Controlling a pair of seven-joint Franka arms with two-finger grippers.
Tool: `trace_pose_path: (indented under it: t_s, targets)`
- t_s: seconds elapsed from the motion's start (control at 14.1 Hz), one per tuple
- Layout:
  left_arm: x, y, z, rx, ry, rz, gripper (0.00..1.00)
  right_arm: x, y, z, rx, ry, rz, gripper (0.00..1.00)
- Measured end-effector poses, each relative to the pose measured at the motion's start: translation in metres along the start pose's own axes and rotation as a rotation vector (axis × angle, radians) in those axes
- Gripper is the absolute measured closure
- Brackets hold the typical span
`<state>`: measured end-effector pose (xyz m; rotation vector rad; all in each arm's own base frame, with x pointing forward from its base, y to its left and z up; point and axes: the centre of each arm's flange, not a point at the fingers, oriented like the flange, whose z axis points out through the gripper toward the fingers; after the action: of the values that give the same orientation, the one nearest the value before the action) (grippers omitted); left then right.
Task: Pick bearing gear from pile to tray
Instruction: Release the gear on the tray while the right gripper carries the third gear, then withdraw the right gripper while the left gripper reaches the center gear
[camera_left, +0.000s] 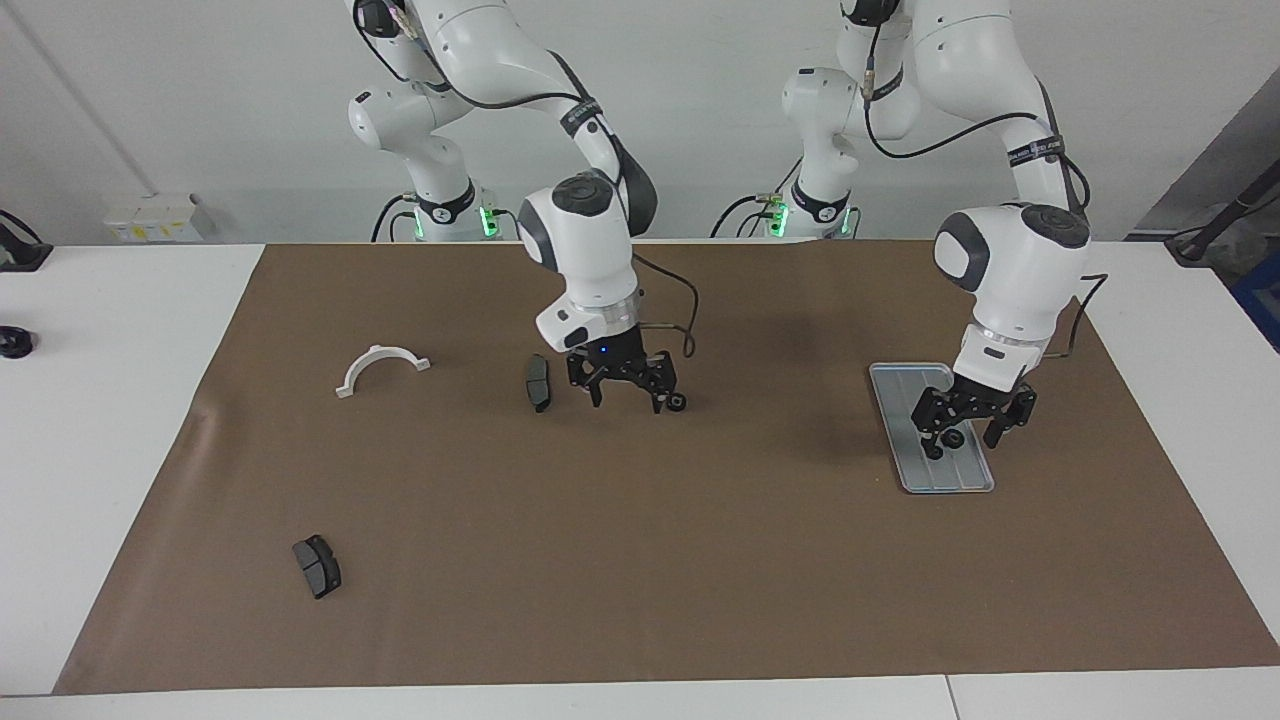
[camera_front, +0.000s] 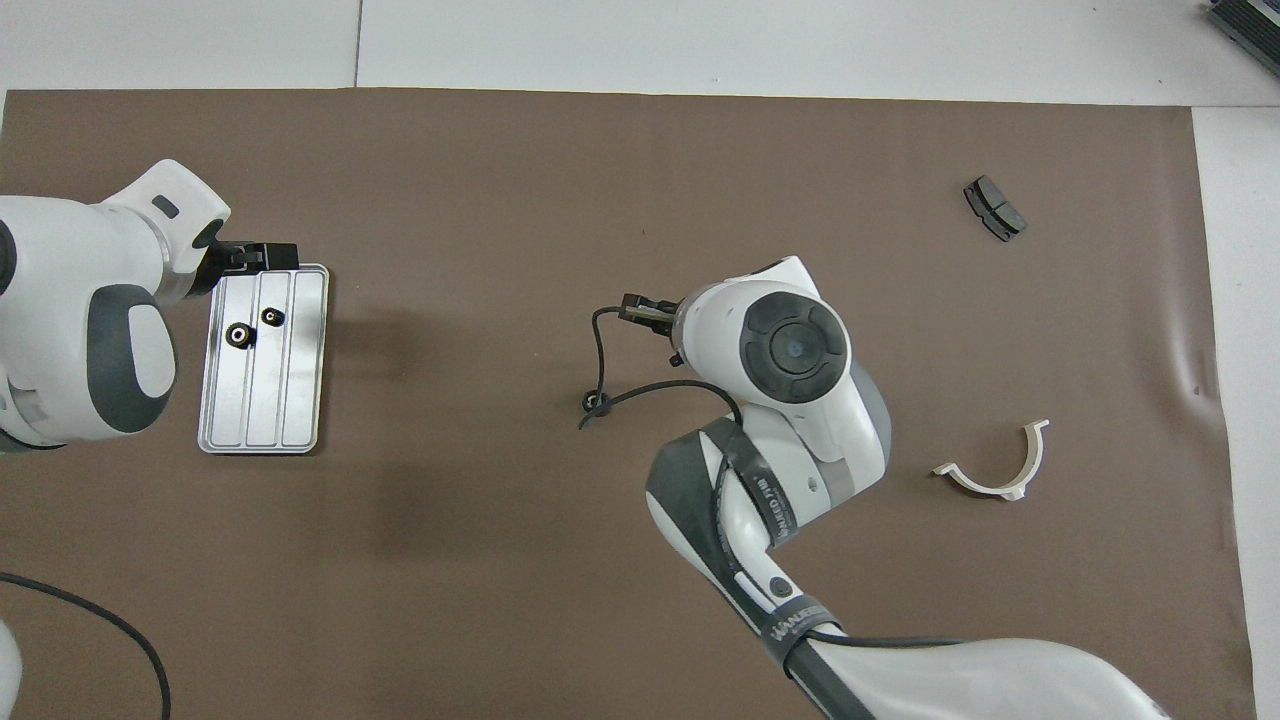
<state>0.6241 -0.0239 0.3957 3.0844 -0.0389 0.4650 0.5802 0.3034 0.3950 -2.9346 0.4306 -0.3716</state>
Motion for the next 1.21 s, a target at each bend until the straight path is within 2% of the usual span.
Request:
trace_pose_path:
  t_s: [0.14,0.43,0.85,1.21]
  targets:
    - [-0.001,0.001,-0.005,-0.007,-0.015,0.0,0.0,0.037,0.04,-0.016,-0.02,0.017,-0.027,0.0]
    - [-0.006,0.036,-0.008,-0.032,-0.044,0.01,0.0,0.077,0.107,-0.047,-0.074,-0.021,-0.062,0.0]
    - [-0.049,0.186,-0.001,-0.078,-0.114,-0.062,0.0,0.113,0.215,-0.134,-0.115,-0.078,-0.071,0.0]
    - [-0.114,0.298,0.012,-0.076,-0.181,-0.097,0.0,0.105,0.275,-0.23,-0.136,-0.144,-0.122,0.0]
